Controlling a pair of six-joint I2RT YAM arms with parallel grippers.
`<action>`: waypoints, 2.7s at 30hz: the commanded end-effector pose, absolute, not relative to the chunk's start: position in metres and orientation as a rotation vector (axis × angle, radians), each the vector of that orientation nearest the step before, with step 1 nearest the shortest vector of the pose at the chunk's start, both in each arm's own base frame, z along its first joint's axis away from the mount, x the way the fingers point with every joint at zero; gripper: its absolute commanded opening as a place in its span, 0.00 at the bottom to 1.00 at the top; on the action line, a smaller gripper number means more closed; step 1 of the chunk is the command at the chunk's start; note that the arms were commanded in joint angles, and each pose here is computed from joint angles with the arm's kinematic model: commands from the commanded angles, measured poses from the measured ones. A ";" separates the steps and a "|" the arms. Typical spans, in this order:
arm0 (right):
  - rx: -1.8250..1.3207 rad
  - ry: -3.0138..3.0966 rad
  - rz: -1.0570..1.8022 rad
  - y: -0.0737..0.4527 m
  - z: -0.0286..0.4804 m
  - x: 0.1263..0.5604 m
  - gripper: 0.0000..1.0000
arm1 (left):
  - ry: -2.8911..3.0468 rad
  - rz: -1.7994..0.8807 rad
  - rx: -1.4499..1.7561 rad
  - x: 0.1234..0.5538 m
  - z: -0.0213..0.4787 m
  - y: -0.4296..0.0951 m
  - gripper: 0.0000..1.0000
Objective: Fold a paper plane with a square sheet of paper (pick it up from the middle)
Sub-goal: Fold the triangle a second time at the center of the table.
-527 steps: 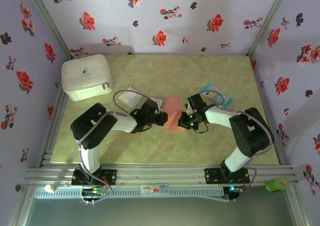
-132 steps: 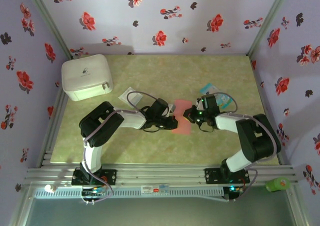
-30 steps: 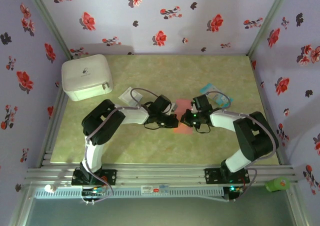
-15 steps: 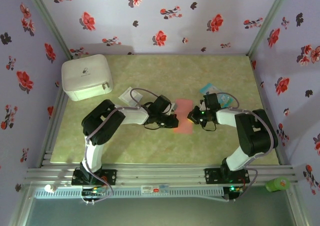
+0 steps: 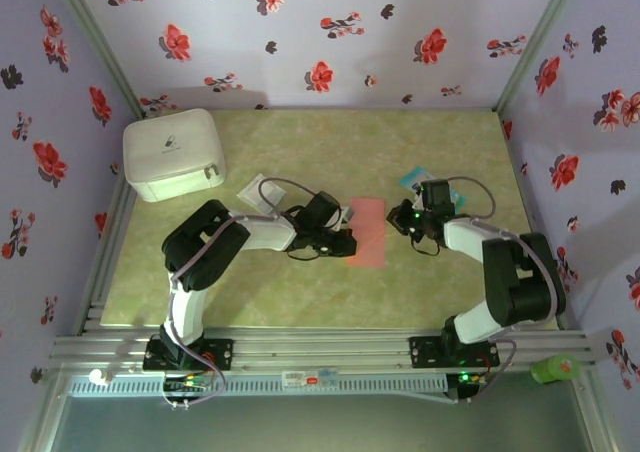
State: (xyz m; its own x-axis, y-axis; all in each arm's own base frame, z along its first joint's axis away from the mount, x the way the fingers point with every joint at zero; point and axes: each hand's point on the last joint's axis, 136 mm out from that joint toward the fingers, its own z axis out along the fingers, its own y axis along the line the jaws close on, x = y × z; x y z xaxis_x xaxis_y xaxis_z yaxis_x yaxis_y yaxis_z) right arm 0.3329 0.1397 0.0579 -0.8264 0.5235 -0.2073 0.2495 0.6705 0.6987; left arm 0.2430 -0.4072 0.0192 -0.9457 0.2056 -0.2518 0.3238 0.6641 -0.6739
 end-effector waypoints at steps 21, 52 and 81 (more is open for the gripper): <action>0.587 2.736 0.905 0.155 -0.007 0.291 0.00 | 2.754 -1.173 0.348 0.239 0.042 -0.409 0.05; 0.576 2.741 0.906 0.156 -0.010 0.292 0.00 | 2.915 -1.122 0.500 0.202 0.001 -0.389 0.05; 0.515 2.715 0.890 0.151 0.066 0.270 0.26 | 2.640 -1.293 0.494 0.283 0.084 -0.418 0.06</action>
State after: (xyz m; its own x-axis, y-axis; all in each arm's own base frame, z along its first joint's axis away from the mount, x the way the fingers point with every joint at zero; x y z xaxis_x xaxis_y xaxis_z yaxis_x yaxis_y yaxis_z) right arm 0.3016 0.1628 0.0875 -0.9011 0.3874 -0.1948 0.1699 0.7287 0.6635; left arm 0.2903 -0.4184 0.1015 -0.9307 0.1688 -0.3245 0.3622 0.5499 -0.7526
